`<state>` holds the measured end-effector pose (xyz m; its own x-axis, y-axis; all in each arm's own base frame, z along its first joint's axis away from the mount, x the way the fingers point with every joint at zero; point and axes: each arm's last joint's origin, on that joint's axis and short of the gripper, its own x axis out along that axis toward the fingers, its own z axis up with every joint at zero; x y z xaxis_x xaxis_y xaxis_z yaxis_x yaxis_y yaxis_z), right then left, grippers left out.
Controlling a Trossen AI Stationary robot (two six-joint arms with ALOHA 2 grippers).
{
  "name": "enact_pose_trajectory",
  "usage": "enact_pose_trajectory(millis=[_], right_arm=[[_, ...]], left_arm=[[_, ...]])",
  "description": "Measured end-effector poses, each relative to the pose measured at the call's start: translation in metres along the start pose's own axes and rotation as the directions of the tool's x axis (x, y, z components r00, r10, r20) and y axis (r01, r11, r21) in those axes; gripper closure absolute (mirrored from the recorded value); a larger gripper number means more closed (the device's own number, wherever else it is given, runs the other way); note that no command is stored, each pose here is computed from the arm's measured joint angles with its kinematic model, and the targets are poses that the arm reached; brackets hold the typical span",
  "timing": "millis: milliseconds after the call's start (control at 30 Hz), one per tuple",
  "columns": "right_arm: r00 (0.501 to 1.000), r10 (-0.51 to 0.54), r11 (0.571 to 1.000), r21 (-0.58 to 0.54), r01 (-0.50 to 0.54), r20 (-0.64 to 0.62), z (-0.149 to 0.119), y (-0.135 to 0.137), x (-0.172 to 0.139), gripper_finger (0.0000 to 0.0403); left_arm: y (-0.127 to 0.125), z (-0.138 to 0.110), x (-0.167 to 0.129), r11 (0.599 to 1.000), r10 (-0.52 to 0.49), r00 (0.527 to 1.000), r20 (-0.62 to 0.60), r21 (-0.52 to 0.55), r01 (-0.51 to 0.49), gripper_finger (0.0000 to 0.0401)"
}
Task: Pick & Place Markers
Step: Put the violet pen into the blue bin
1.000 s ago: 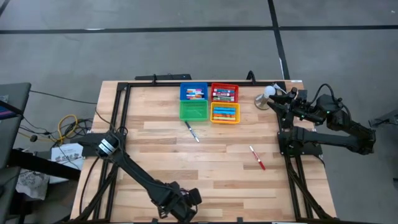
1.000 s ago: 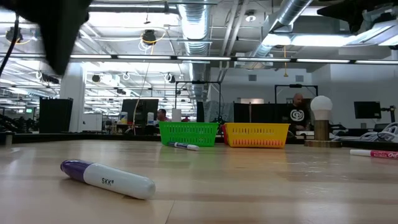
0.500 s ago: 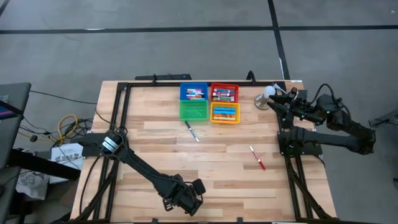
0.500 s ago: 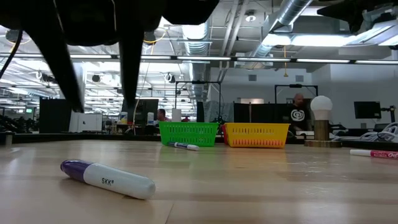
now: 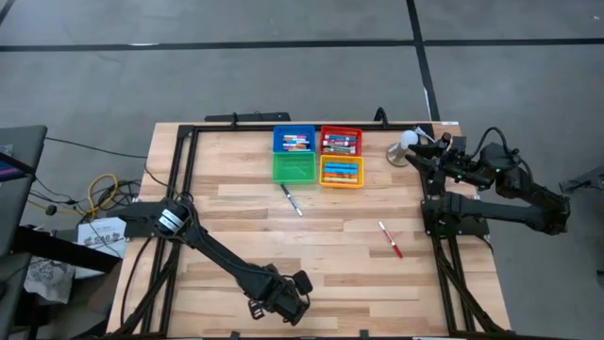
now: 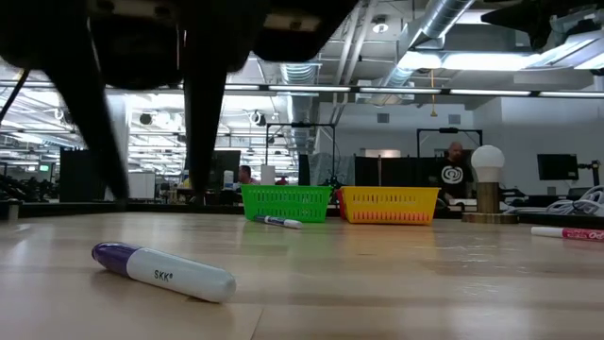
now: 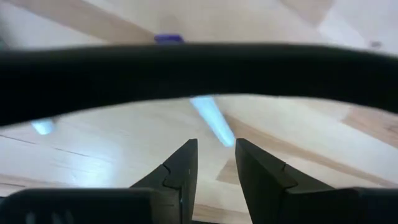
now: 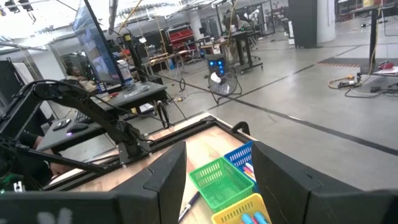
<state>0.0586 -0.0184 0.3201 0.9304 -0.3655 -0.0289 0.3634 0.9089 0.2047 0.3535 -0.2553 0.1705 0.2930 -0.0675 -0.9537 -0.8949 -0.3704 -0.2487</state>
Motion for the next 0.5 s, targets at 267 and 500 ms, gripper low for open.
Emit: enact_pose_trajectory(millis=[267, 500], right_arm=[[1.000, 0.000, 1.000, 0.000, 0.000, 0.000, 0.000, 0.000, 0.000, 0.0233], [1.000, 0.000, 1.000, 0.000, 0.000, 0.000, 0.000, 0.000, 0.000, 0.0233]], left_arm=[[0.001, -0.001, 0.008, 1.000, 0.021, 1.000, -0.009, -0.008, -0.021, 0.0293], [-0.002, 0.002, 0.014, 0.999, 0.030, 1.000, 0.007, -0.017, -0.030, 0.0293]])
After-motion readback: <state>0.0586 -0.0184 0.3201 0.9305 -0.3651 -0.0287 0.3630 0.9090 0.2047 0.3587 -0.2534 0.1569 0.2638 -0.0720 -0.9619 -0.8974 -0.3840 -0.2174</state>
